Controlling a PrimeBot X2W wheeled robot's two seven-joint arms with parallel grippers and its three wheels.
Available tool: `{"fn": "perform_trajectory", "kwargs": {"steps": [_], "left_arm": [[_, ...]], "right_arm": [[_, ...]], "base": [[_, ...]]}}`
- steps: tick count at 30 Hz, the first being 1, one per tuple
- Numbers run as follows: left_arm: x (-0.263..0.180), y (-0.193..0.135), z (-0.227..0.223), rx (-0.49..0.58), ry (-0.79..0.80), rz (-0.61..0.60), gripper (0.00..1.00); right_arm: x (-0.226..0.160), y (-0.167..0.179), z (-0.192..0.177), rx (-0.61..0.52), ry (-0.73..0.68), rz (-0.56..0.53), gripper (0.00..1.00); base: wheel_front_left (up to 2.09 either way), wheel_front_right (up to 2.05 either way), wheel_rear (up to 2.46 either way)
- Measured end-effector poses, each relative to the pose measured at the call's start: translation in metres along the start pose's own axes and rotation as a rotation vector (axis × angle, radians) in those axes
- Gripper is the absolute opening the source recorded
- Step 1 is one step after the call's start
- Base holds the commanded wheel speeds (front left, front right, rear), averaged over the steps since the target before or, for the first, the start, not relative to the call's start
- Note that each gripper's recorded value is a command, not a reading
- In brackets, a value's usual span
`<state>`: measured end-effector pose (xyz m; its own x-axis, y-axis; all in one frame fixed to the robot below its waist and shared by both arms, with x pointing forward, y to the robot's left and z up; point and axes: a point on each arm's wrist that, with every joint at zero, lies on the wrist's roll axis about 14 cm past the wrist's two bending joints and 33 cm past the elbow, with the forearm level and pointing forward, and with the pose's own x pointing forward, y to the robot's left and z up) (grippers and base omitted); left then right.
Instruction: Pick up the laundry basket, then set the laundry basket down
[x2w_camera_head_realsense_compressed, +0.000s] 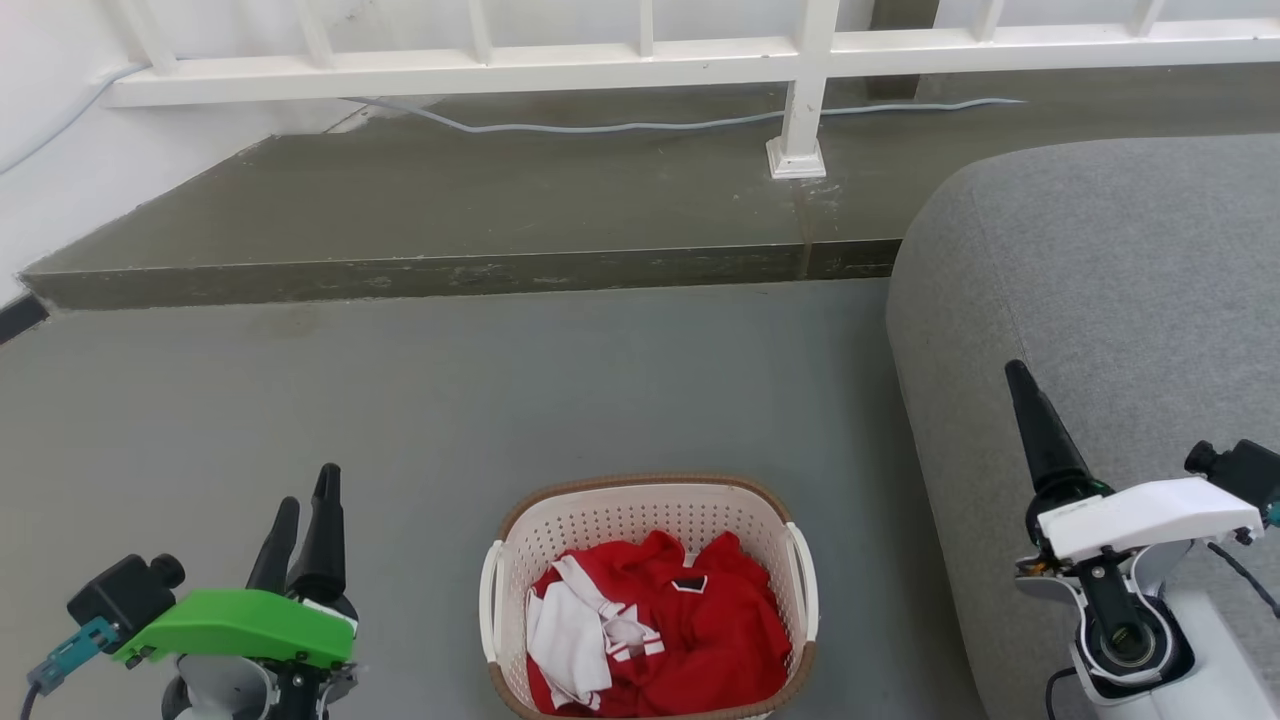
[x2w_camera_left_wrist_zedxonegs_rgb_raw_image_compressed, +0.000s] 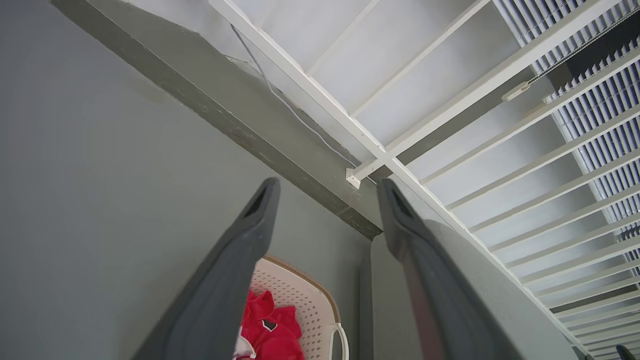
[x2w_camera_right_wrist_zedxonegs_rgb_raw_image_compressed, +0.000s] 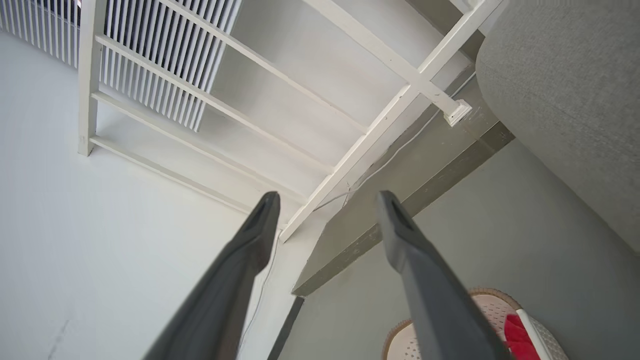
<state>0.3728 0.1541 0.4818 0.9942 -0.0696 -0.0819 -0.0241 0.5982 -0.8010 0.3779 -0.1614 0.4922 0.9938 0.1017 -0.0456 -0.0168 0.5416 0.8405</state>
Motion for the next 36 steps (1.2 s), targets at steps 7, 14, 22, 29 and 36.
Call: {"fn": "perform_trajectory", "kwargs": {"steps": [7, 14, 22, 29, 36], "left_arm": [[0.0, -0.006, -0.004, 0.147, 0.005, -0.013, 1.0], [0.001, -0.014, -0.008, 0.253, 0.002, -0.038, 1.0], [0.001, -0.021, -0.005, 0.348, -0.027, -0.054, 1.0], [0.001, -0.029, -0.005, 0.432, -0.047, -0.081, 1.0], [0.001, -0.039, -0.006, 0.529, -0.066, -0.118, 1.0]], "right_arm": [[0.0, 0.004, -0.003, -0.12, 0.005, 0.019, 1.0], [0.001, 0.01, -0.008, -0.235, 0.013, 0.047, 1.0], [0.001, 0.013, -0.008, -0.349, 0.0, 0.065, 1.0], [0.001, 0.018, -0.011, -0.443, -0.003, 0.089, 1.0], [0.0, 0.022, -0.015, -0.532, -0.008, 0.113, 1.0]], "base": [[0.0, 0.0, 0.0], [0.0, 0.0, 0.0], [0.0, 0.0, 0.0], [0.0, 0.0, 0.0], [0.0, 0.0, 0.0]]}}
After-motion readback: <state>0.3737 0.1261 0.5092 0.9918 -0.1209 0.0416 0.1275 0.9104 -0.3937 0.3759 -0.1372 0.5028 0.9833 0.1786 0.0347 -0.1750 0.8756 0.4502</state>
